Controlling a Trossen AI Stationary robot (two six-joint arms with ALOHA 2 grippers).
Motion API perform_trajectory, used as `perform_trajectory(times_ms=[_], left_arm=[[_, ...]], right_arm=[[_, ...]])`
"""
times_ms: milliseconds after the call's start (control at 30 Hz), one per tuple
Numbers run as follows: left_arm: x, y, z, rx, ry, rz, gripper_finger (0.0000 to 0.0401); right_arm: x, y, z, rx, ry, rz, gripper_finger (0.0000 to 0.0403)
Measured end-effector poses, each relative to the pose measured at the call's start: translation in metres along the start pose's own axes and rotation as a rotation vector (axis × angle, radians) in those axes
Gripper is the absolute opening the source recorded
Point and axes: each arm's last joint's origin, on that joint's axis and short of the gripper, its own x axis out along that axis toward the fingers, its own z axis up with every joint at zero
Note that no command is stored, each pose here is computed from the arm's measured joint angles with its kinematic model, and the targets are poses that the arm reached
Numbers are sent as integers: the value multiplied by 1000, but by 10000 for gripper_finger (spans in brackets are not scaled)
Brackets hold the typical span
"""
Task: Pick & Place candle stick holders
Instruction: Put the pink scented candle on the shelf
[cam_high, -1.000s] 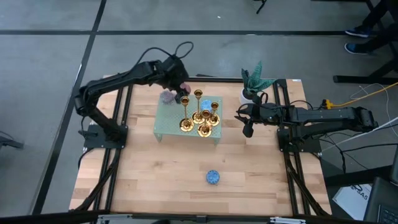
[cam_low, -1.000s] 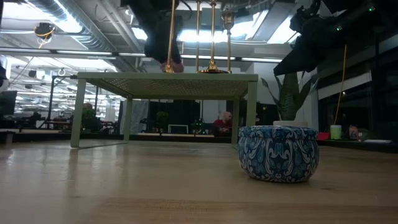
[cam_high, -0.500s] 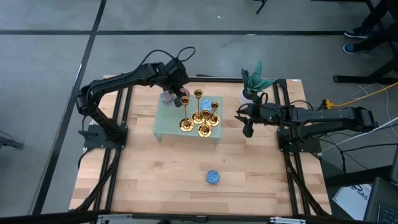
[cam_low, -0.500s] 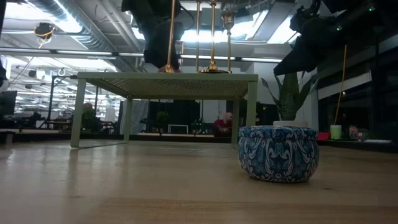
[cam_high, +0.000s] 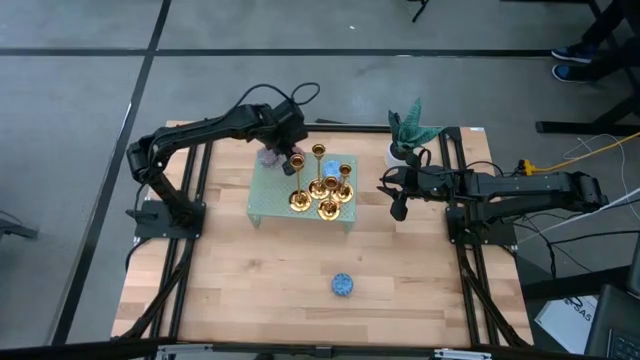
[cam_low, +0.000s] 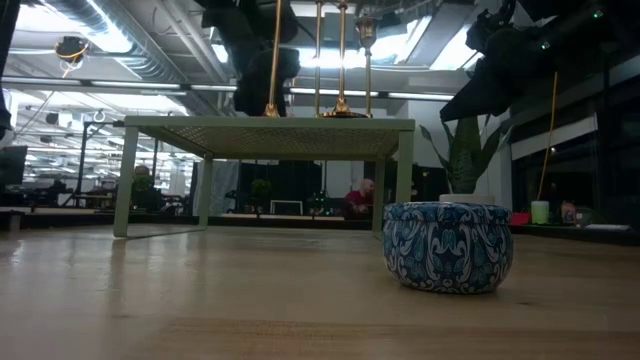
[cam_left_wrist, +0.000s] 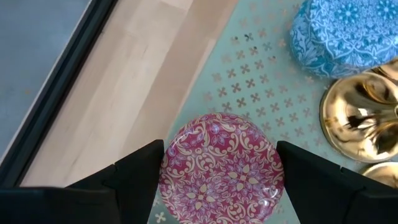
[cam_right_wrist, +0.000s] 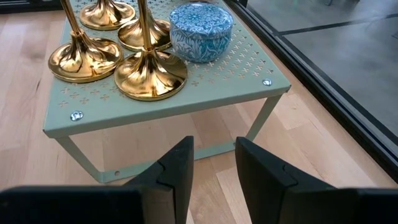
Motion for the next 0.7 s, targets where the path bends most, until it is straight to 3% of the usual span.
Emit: perform_trajectory(times_ms=[700], left_arm=[[-5, -1, -1, -11, 42, -9, 312]], right_arm=[[0, 0, 0, 0, 0, 0, 122]])
